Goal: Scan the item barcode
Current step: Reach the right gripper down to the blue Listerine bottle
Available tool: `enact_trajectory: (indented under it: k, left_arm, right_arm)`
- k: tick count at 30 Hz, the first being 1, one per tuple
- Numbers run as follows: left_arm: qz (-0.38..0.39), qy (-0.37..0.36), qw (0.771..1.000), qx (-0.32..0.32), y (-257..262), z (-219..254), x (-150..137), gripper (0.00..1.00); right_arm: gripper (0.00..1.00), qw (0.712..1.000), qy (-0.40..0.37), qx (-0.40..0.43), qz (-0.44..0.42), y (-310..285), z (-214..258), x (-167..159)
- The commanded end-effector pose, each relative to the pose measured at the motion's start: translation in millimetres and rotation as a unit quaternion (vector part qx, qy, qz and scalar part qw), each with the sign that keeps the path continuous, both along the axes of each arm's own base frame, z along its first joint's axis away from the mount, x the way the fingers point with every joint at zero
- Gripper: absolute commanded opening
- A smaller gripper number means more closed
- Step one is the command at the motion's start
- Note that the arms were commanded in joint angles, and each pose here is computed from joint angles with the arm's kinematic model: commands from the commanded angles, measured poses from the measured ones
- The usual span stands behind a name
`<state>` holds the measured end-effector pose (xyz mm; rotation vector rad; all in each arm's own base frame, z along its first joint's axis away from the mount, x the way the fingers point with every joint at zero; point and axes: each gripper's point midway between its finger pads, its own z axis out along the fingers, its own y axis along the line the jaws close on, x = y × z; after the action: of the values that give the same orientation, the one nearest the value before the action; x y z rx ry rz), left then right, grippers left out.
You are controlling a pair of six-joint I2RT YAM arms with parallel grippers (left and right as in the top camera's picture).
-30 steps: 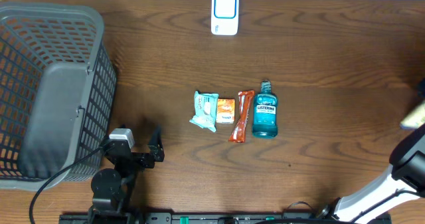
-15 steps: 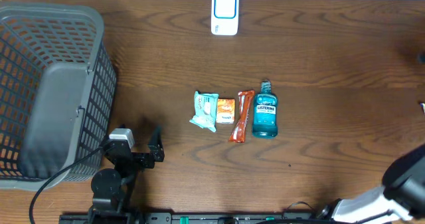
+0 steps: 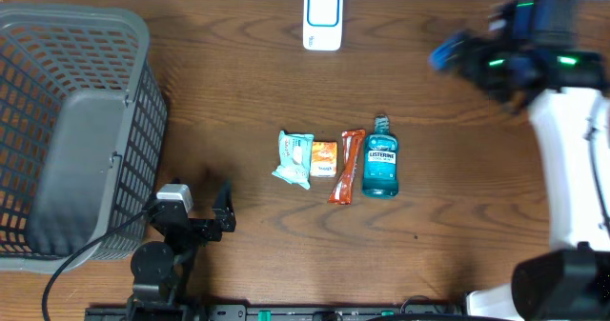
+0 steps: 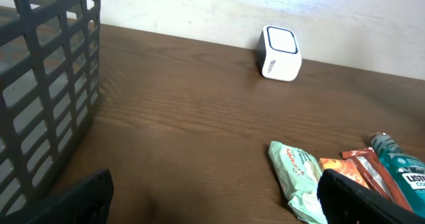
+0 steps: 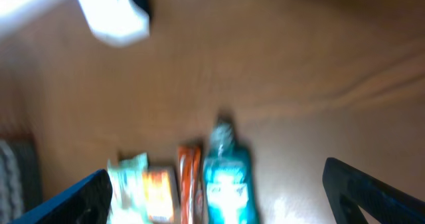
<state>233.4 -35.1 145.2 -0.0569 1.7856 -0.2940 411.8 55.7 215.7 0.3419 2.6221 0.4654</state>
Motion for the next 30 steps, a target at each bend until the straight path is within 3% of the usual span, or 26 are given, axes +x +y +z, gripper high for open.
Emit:
enact_trajectory:
  k: [1, 4, 8, 16, 30]
  left_arm:
    - [-0.007, 0.014, 1.000, 0.006, -1.6, -13.2, -0.1, 0.98]
    - [-0.007, 0.014, 1.000, 0.006, -1.6, -13.2, -0.1, 0.98]
    - [-0.007, 0.014, 1.000, 0.006, -1.6, -13.1, -0.1, 0.98]
    - [-0.007, 0.014, 1.000, 0.006, -1.6, -13.2, -0.1, 0.98]
    - [-0.007, 0.014, 1.000, 0.006, -1.6, -13.2, -0.1, 0.98]
  right_arm:
    - [0.96, 0.993, 0.070, -0.086, 0.037, 25.7, -50.3, -14.1]
    - [0.96, 0.968, 0.125, -0.213, 0.045, 40.5, -95.4, -28.1]
    - [0.94, 0.939, 0.163, -0.303, 0.014, 40.3, -123.6, -41.7]
    - [0.91, 0.928, 0.182, -0.323, 0.040, 69.0, -149.2, -55.1]
    - [0.84, 0.912, 0.215, -0.346, 0.051, 57.2, -205.3, -77.8]
